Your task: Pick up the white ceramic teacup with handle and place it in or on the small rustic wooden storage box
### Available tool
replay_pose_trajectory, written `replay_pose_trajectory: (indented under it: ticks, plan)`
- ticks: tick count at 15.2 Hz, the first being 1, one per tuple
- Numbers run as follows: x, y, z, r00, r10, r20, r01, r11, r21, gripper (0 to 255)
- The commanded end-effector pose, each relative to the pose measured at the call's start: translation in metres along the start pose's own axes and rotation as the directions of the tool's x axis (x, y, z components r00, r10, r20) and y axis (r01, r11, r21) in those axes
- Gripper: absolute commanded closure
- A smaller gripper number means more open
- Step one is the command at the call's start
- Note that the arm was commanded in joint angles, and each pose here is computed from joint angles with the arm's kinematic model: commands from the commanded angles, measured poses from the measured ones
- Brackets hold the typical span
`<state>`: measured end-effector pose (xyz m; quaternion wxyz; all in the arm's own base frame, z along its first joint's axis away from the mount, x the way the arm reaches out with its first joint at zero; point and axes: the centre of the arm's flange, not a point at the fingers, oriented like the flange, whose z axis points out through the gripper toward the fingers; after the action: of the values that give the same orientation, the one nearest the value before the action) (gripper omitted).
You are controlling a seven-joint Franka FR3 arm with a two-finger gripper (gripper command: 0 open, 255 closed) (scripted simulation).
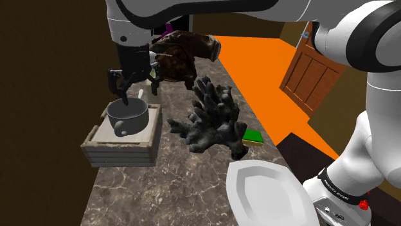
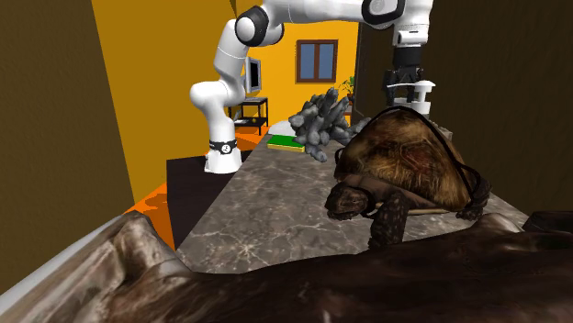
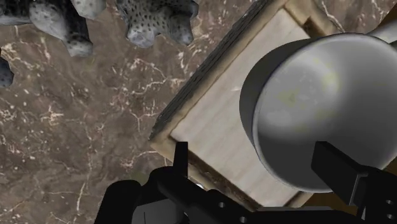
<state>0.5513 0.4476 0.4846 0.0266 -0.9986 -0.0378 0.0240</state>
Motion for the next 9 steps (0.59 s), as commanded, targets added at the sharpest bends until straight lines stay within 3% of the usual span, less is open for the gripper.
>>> replay_pose_trajectory:
  ticks: [1, 9]
  plan:
    - [0.0, 0.001, -0.023, 1.0, 0.0, 0.001, 0.0, 1.0, -0.001, 0]
    - [0.0, 0.001, -0.033, 1.0, 0.0, 0.001, 0.0, 1.0, -0.001, 0]
